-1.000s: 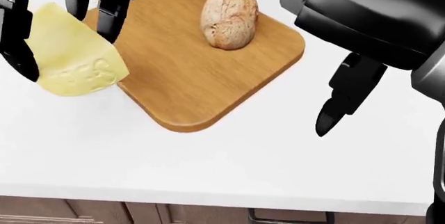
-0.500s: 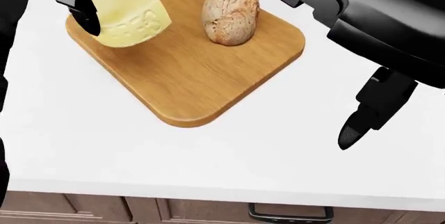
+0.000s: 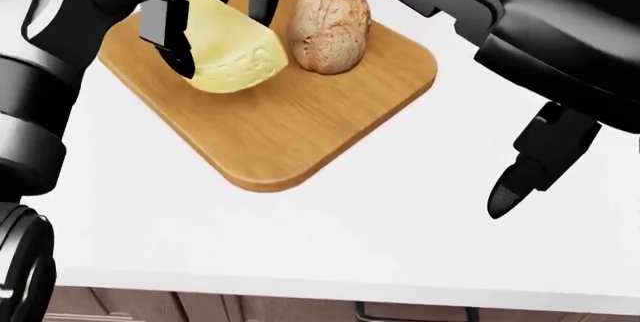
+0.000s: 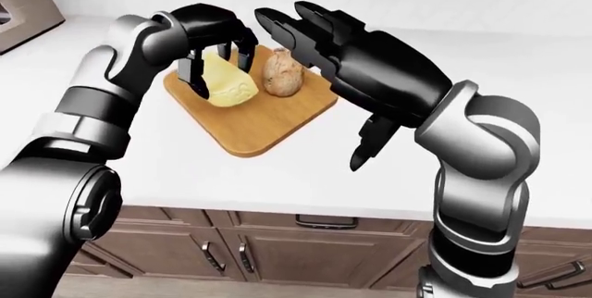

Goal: Place the bread and cheese on the cutting board.

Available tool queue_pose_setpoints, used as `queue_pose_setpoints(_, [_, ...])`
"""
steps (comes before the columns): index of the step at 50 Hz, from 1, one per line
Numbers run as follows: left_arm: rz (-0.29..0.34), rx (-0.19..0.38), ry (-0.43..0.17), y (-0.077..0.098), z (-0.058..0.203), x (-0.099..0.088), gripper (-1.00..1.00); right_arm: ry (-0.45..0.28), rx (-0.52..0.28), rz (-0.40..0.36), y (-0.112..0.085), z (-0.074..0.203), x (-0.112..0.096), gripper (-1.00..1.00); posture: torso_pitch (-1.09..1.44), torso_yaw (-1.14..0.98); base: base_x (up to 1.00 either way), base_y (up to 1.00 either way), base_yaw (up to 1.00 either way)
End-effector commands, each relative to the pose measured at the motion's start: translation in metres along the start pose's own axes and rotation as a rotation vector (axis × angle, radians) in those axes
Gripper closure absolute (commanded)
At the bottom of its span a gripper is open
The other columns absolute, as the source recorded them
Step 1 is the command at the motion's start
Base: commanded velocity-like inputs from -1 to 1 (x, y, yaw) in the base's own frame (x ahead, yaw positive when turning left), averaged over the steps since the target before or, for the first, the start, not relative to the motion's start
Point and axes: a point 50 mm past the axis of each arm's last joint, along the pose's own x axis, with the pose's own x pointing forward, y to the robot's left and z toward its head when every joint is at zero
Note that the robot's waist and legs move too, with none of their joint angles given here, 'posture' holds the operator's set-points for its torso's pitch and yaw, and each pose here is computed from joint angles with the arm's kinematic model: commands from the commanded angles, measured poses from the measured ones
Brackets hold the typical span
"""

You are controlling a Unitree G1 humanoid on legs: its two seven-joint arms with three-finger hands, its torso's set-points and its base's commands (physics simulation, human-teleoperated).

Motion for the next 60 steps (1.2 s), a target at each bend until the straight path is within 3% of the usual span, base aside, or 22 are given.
queue_pose_setpoints(1, [0.104, 0.03, -0.006, 0.028, 0.003, -0.008, 0.68, -0.011, -0.037, -0.051, -0.01, 0.004, -0.002, -1.0, 0.0, 0.0, 0.0, 0.0, 0.0])
queue_pose_setpoints(8, [0.073, 0.035, 0.002, 0.022, -0.001, -0.008, 0.62, -0.012, -0.036, -0.05, -0.01, 0.004, -0.002, -1.0, 0.0, 0.0, 0.0, 0.0, 0.0])
queue_pose_setpoints(12, [0.092, 0.03, -0.004, 0.023, 0.001, -0.008, 0.59, -0.013, -0.033, -0.052, -0.01, 0.005, -0.001, -1.0, 0.0, 0.0, 0.0, 0.0, 0.0])
queue_pose_setpoints(21, [0.051, 0.034, -0.003, 0.009, -0.001, -0.006, 0.33, -0.015, -0.032, -0.05, -0.009, 0.005, -0.001, -1.0, 0.0, 0.0, 0.0, 0.0, 0.0])
queue_pose_setpoints(28, [0.016, 0.034, -0.001, 0.001, -0.001, -0.005, -0.04, -0.013, -0.03, -0.05, -0.009, 0.004, -0.001, -1.0, 0.0, 0.0, 0.0, 0.0, 0.0])
queue_pose_setpoints(30, [0.016, 0.034, -0.001, 0.001, -0.001, -0.005, -0.52, -0.013, -0.029, -0.051, -0.008, 0.004, -0.001, -1.0, 0.0, 0.0, 0.0, 0.0, 0.0])
queue_pose_setpoints(32, [0.016, 0.035, -0.001, 0.0, -0.001, -0.005, -0.66, -0.013, -0.029, -0.05, -0.008, 0.004, -0.001, -1.0, 0.0, 0.0, 0.0, 0.0, 0.0])
queue_pose_setpoints(34, [0.015, 0.035, 0.0, -0.001, -0.001, -0.005, -1.0, -0.012, -0.029, -0.051, -0.008, 0.004, -0.002, -1.0, 0.0, 0.0, 0.0, 0.0, 0.0])
queue_pose_setpoints(42, [0.035, 0.028, 0.006, 0.006, -0.003, -0.007, -1.0, -0.011, -0.026, -0.052, -0.007, 0.004, -0.002, -1.0, 0.0, 0.0, 0.0, 0.0, 0.0])
queue_pose_setpoints(46, [0.115, -0.052, 0.008, 0.033, -0.008, -0.018, -1.0, -0.001, -0.017, -0.059, -0.007, 0.001, -0.003, -1.0, 0.0, 0.0, 0.0, 0.0, 0.0])
queue_pose_setpoints(49, [0.184, -0.108, 0.027, 0.042, -0.021, -0.03, -1.0, 0.007, -0.002, -0.081, -0.009, -0.001, -0.004, -1.0, 0.0, 0.0, 0.0, 0.0, 0.0])
queue_pose_setpoints(53, [0.248, -0.203, -0.007, 0.044, -0.02, -0.055, -1.0, 0.022, 0.031, -0.127, -0.017, -0.002, -0.005, -1.0, 0.0, 0.0, 0.0, 0.0, 0.0])
queue_pose_setpoints(55, [0.274, -0.24, -0.043, 0.041, -0.009, -0.076, -1.0, 0.03, 0.054, -0.146, -0.021, -0.001, -0.005, -1.0, 0.0, 0.0, 0.0, 0.0, 0.0])
queue_pose_setpoints(60, [0.358, -0.326, -0.094, 0.029, 0.014, -0.107, -1.0, 0.039, 0.12, -0.194, -0.025, 0.008, -0.009, -1.0, 0.0, 0.0, 0.0, 0.0, 0.0])
